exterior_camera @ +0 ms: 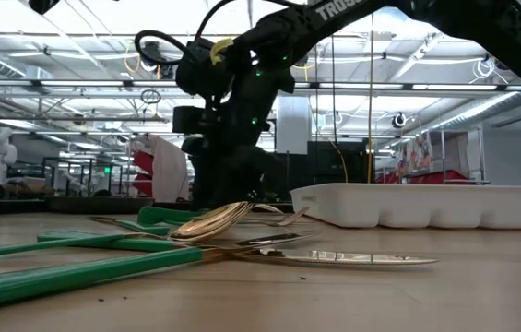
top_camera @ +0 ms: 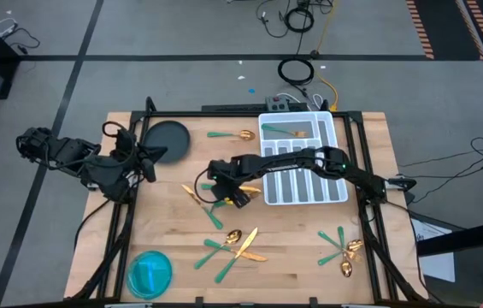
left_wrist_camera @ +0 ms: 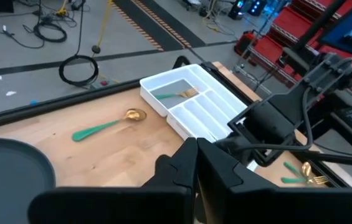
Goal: Sort silverware
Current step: Put the green fork into the silverware tray
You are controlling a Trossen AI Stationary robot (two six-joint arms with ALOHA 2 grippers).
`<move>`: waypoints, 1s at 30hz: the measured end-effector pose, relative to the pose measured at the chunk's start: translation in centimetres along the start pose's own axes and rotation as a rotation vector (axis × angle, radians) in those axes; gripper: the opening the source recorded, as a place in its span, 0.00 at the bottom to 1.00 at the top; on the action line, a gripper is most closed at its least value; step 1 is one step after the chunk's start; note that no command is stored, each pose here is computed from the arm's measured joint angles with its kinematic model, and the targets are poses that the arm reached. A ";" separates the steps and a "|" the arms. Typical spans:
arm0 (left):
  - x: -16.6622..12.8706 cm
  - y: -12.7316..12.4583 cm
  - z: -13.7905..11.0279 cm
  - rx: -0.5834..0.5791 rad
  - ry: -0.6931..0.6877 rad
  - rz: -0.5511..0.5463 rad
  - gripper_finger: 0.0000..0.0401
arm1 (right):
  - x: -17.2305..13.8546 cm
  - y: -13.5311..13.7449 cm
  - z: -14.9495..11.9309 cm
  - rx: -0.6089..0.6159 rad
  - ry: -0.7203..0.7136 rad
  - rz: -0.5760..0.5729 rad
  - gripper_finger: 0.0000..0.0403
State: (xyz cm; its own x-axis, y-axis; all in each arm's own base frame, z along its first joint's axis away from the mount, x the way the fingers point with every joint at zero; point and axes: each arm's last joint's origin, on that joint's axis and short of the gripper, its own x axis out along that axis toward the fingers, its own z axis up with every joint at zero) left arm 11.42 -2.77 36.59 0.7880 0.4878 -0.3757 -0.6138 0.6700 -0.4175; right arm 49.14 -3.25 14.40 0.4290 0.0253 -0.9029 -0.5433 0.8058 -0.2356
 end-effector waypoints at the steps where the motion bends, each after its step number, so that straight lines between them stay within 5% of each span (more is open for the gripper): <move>1: 0.0 0.0 0.0 -0.001 0.005 -0.005 0.04 | 0.0 -0.1 0.1 0.000 0.001 -0.019 0.53; 12: 0.0 0.1 0.0 0.031 0.014 -0.005 0.04 | 0.1 -0.1 0.0 0.010 0.016 -0.032 0.03; 22: -0.1 0.3 -0.1 0.054 0.020 0.003 0.04 | -1.0 -0.2 -0.1 0.071 0.059 -0.066 0.00; 30: -0.4 0.6 0.2 0.071 0.009 -0.007 0.04 | -6.9 -2.0 1.9 0.244 -0.098 -0.043 0.00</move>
State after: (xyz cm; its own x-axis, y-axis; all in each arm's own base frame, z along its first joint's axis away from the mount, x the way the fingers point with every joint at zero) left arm 10.68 -2.45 36.63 0.7914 0.4781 -0.3810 -0.6033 0.7114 -0.3605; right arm 48.62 -3.94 21.79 0.5219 0.0354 -0.8523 -0.3379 0.9260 -0.1684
